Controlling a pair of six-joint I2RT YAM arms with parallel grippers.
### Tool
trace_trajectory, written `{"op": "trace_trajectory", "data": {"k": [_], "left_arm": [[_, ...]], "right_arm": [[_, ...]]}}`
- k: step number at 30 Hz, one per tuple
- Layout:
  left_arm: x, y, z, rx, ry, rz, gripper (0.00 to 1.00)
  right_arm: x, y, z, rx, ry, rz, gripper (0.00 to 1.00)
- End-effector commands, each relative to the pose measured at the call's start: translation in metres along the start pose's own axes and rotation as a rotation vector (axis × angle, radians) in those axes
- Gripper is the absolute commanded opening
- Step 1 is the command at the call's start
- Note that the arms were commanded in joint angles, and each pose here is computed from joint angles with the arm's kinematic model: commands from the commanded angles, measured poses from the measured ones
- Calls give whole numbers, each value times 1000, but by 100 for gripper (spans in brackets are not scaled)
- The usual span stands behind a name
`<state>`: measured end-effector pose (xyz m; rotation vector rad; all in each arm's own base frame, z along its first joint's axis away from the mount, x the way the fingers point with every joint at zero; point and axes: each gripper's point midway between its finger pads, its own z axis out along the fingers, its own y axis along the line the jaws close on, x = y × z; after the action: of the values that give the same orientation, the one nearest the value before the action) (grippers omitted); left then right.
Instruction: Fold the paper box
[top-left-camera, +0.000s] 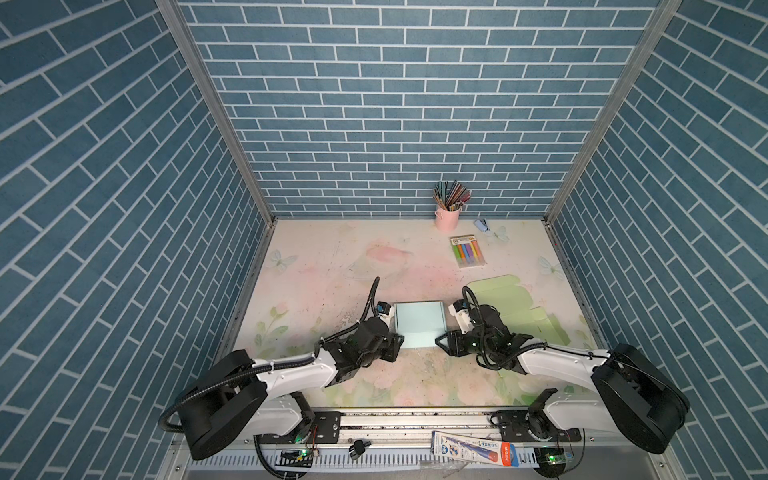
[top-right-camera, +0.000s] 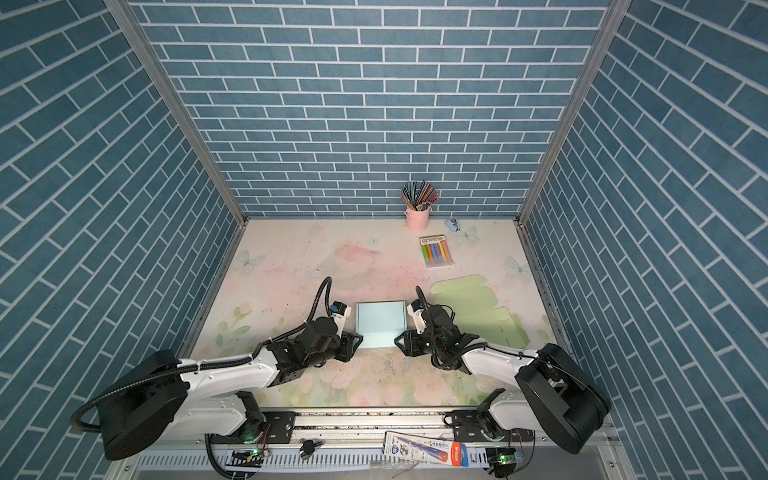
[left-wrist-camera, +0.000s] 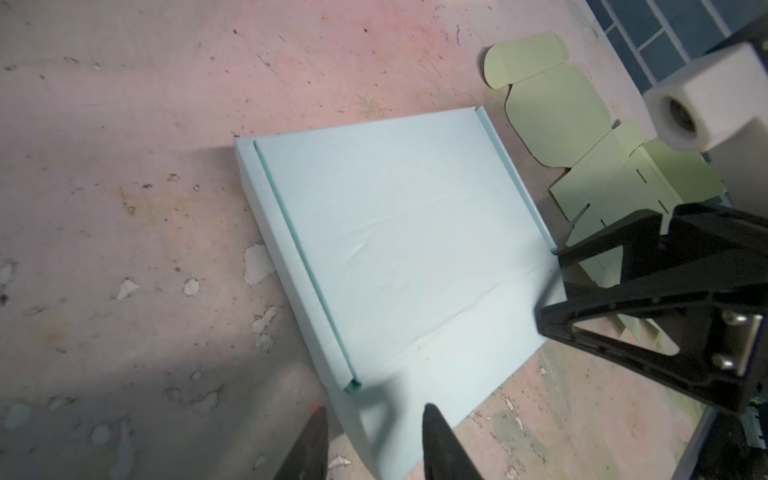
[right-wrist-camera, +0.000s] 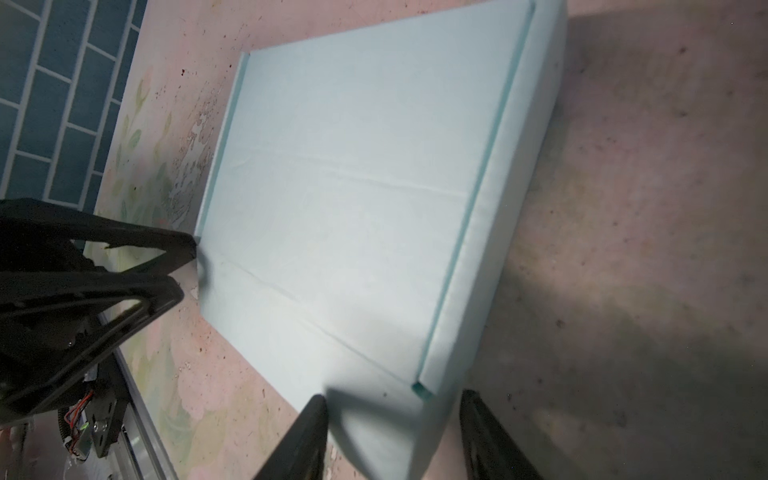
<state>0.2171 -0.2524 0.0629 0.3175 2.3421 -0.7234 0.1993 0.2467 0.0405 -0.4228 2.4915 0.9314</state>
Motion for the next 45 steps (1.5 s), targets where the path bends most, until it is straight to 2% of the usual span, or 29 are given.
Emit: {"op": "trace_trajectory", "data": {"k": [1,6,8,10,12,16,22,26,34,45], "left_arm": [[1,10,-4,-17,14,16,39],[-24,17,-2,-28,-18,36,40],[-42,24,3,-39,-39,39,44],[-61,29,9,-34,-61,42,52],[-80,34,19,-47,-70,56,56],[-109,34,49,-53,-43,105,56],[-105,36,91,-24,34,112,56],[-94,39,104,-14,73,111,55],[-77,41,102,-8,113,117,50],[-74,37,92,-11,126,135,45]], "right_arm": [[-3,-2,2,25,2,-34,51],[-6,-1,1,28,-2,-44,50],[-7,-2,1,33,-3,-46,50],[-8,-1,1,34,-4,-49,50],[-8,-2,1,36,-6,-51,49],[-10,-2,3,43,-3,-62,47],[-14,-6,5,64,-9,-82,45],[-16,-11,11,85,2,-103,43],[-23,-14,19,97,1,-124,40],[-23,-42,7,185,-22,-87,43]]}}
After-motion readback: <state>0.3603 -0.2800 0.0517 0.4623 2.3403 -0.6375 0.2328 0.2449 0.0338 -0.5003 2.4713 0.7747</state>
